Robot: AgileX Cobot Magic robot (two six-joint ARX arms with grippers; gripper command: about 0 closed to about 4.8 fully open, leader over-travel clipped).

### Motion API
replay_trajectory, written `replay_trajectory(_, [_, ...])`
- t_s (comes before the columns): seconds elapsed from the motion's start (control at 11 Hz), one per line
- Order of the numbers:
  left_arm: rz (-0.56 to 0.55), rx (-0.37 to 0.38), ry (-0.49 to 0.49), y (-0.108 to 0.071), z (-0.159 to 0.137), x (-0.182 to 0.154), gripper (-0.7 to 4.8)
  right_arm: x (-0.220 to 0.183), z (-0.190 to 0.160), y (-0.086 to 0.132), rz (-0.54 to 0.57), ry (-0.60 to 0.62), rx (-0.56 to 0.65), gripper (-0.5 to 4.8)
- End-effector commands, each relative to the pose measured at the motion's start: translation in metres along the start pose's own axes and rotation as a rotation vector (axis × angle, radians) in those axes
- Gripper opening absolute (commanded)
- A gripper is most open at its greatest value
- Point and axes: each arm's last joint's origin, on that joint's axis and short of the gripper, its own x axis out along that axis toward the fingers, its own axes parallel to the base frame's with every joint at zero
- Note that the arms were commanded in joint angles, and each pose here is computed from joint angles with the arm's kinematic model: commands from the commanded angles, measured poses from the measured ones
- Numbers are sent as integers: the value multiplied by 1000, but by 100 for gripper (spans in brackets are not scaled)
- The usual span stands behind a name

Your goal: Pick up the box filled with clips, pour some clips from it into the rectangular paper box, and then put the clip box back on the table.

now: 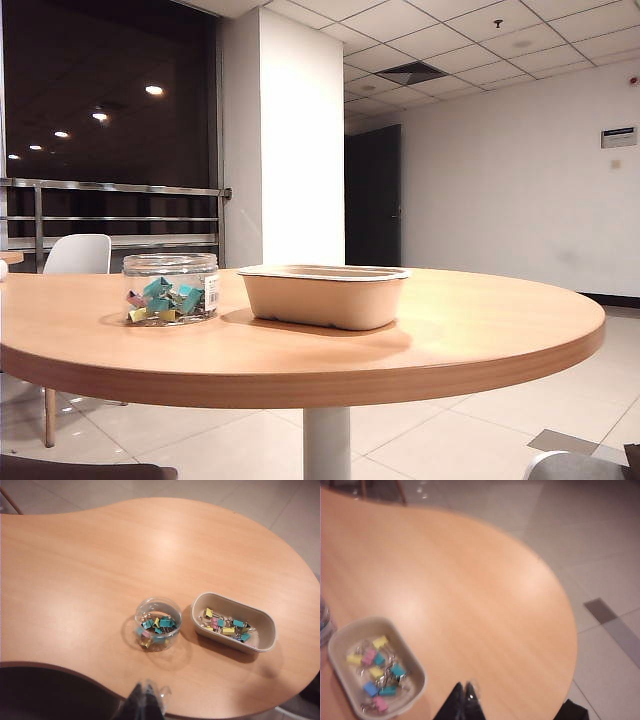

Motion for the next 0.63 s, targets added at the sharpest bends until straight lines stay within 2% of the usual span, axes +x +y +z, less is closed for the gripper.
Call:
replay_trajectory(0.09, [-14,10,-284,9,-91,4,-6,-5,-129,7,78,-132,29,0])
replay_trajectory(0.18, [-12,13,-282,9,-95,5,-6,-5,-137,8,79,-130,29,0])
replay_trajectory(0.27, [26,6,-242,10,-108,18,-6,-8,-160,8,81,-88,21,0])
replay_trajectory(0.36, [20,3,-287,9,-124,46,-6,-12,-164,7,85,-61,16,0])
replay_trajectory(0.45, [18,2,-293,8,-134,58,-6,-12,-164,7,86,-60,15,0])
replay_trajectory(0.54, [-27,3,-319,7,-151,76,-6,-12,-164,7,86,-60,15,0])
replay_trajectory(0.63, [-22,8,-282,7,-159,81,-6,-12,-164,7,86,-60,15,0])
